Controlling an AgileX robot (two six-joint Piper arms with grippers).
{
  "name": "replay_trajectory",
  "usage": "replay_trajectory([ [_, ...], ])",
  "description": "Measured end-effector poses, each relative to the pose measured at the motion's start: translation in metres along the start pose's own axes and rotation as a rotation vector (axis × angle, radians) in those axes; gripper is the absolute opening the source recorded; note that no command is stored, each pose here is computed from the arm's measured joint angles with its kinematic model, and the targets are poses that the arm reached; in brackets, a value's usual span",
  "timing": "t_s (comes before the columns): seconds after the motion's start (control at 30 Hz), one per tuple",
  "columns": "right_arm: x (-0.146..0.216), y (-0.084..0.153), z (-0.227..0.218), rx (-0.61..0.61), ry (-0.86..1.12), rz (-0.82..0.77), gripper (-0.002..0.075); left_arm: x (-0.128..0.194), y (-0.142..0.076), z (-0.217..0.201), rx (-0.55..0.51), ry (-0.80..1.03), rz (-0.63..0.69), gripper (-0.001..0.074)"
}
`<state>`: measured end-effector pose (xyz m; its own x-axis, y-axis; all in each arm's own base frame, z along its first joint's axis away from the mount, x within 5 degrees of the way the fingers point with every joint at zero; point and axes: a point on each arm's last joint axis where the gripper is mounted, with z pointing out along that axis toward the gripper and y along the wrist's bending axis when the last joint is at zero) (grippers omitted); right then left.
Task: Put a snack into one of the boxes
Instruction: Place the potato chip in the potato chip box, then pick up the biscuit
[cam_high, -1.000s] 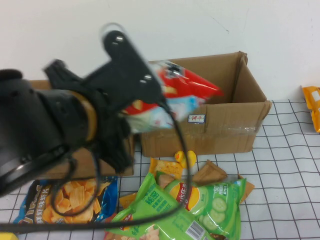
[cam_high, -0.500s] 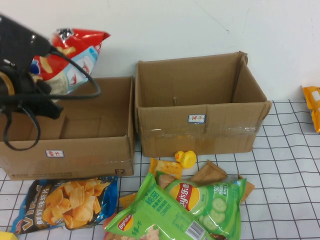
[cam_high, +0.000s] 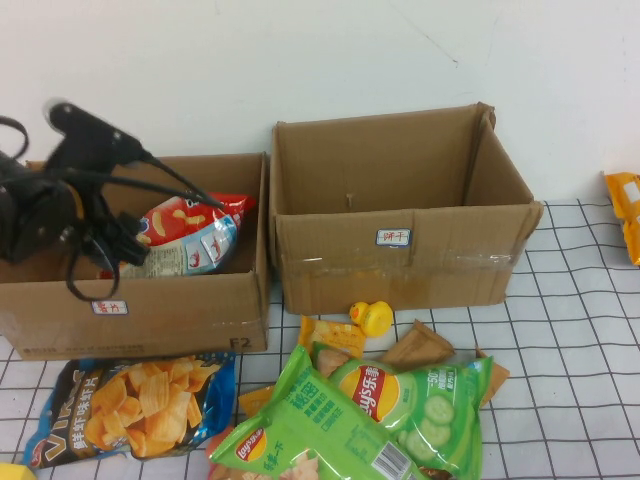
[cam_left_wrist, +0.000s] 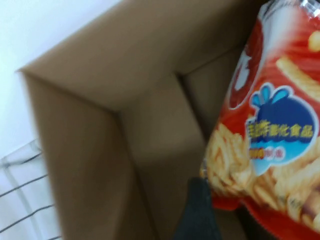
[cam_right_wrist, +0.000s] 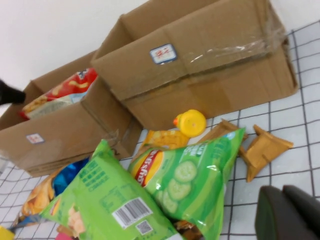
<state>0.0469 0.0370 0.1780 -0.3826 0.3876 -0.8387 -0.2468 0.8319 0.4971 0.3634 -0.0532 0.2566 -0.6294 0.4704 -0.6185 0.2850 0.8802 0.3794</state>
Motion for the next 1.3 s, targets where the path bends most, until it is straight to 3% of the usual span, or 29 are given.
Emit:
replay_trajectory([
  [0.1,-0.001,0.002,0.0,-0.021,-0.007,-0.031,-0.0001,-0.008,0.008,-0.021,-0.018,-0.042,-0.058,0.0389],
  [0.2,-0.002,0.005,0.0,-0.05,-0.027,-0.078,-0.0001,-0.018,0.017,-0.061,-0.01,-0.142,-0.175,0.0148],
  [0.23,-0.003,0.006,0.0,-0.061,-0.035,-0.089,-0.0001,-0.021,0.02,-0.078,-0.002,-0.184,-0.221,0.0099],
  [0.33,-0.007,0.009,-0.001,-0.076,-0.055,-0.136,-0.0001,-0.022,0.028,-0.125,0.018,-0.289,-0.316,0.0035],
  [0.53,-0.061,0.036,-0.008,-0.056,-0.048,-0.365,-0.0001,0.029,0.016,-0.188,0.079,-0.379,-0.392,0.0009],
  [0.73,-0.116,0.052,0.014,-0.045,0.188,-0.594,-0.0001,0.103,-0.015,-0.212,0.197,-0.427,-0.526,0.0008],
  [0.87,-0.14,0.062,0.037,-0.18,0.388,-0.683,-0.0001,0.148,-0.032,-0.217,0.215,-0.457,-0.543,0.0008],
  [1.1,-0.154,0.08,0.068,-0.471,0.598,-0.803,-0.0001,0.191,-0.046,-0.232,0.218,-0.558,-0.551,0.0007],
  [1.3,-0.142,0.098,0.082,-0.52,0.782,-0.949,-0.0001,0.21,-0.054,-0.238,0.236,-0.563,-0.547,0.0007],
])
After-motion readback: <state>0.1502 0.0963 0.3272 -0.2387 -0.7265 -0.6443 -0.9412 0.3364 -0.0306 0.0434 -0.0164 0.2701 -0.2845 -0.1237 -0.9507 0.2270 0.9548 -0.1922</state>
